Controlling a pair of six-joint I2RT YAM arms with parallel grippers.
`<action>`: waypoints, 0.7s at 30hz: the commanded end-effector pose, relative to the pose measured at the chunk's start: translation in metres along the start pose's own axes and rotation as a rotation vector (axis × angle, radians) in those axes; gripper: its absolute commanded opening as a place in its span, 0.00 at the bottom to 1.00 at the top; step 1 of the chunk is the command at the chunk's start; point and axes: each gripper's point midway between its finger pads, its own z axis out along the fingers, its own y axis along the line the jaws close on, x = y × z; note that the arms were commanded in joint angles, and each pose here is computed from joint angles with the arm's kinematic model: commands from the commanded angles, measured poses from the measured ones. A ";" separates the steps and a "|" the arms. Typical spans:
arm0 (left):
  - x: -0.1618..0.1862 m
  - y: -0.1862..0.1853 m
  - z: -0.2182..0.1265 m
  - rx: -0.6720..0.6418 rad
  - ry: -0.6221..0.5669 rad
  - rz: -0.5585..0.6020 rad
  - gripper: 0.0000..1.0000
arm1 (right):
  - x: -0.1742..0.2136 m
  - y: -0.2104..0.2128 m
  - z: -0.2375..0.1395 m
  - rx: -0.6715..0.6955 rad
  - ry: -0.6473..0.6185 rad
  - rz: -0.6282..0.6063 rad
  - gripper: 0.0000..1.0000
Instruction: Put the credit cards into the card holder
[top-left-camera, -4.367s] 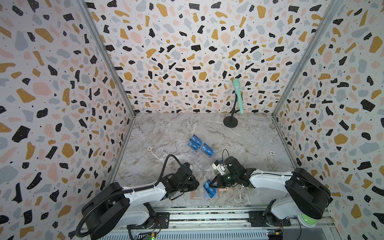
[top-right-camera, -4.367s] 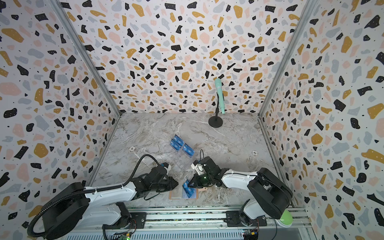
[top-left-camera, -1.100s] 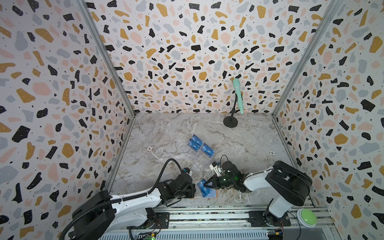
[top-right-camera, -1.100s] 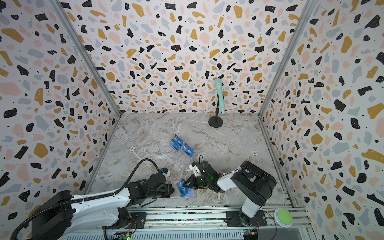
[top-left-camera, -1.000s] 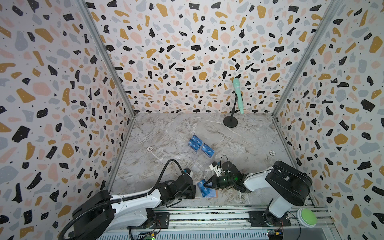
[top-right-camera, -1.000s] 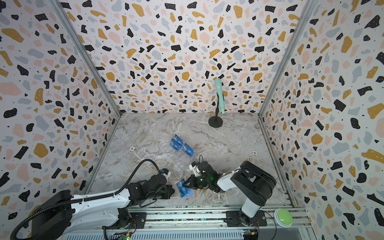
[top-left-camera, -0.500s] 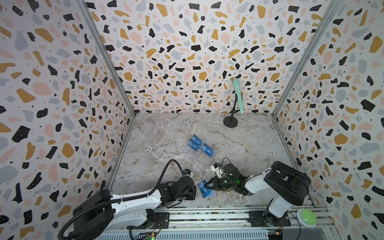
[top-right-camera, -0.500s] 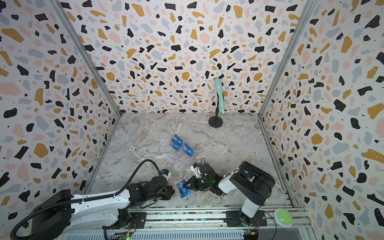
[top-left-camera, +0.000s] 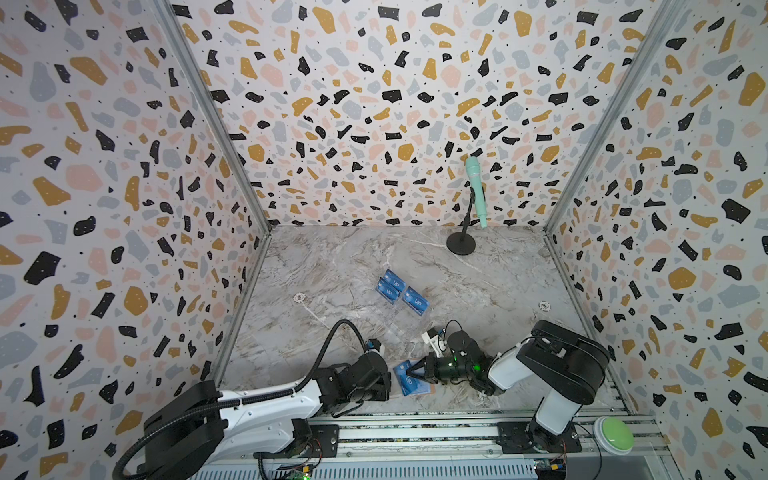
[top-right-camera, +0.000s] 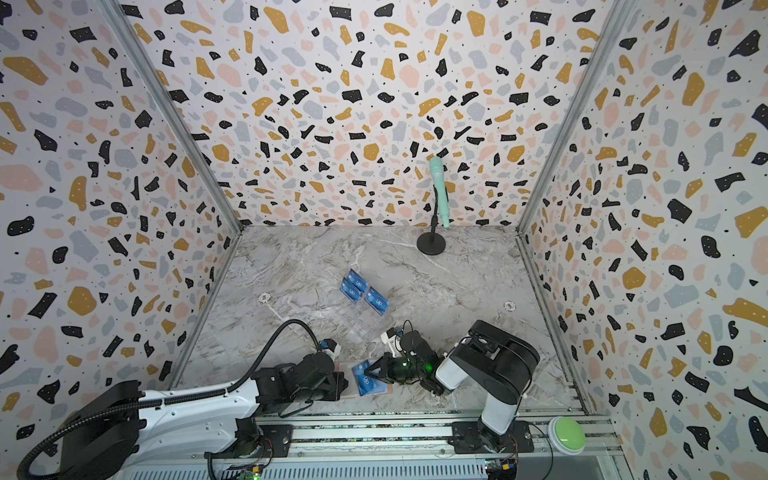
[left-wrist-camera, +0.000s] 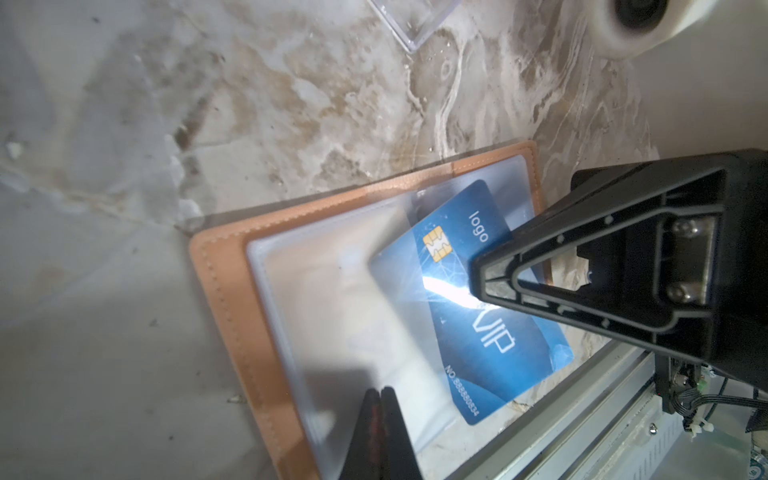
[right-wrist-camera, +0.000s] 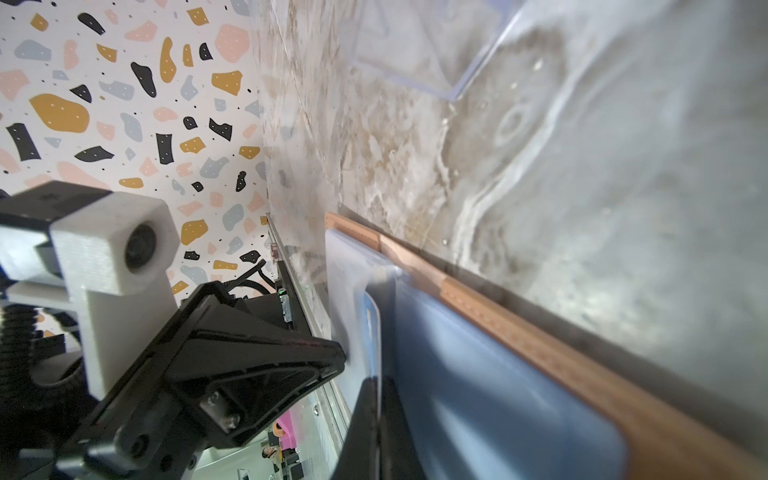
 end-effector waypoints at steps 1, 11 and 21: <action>0.016 0.023 0.002 -0.075 0.042 0.002 0.00 | -0.001 -0.009 -0.002 0.026 -0.034 0.035 0.00; 0.017 0.021 0.002 -0.069 0.049 0.020 0.00 | -0.005 -0.006 0.001 -0.003 -0.067 0.011 0.00; 0.017 0.022 0.000 -0.061 0.039 0.008 0.00 | -0.008 -0.005 0.009 0.004 -0.064 -0.022 0.00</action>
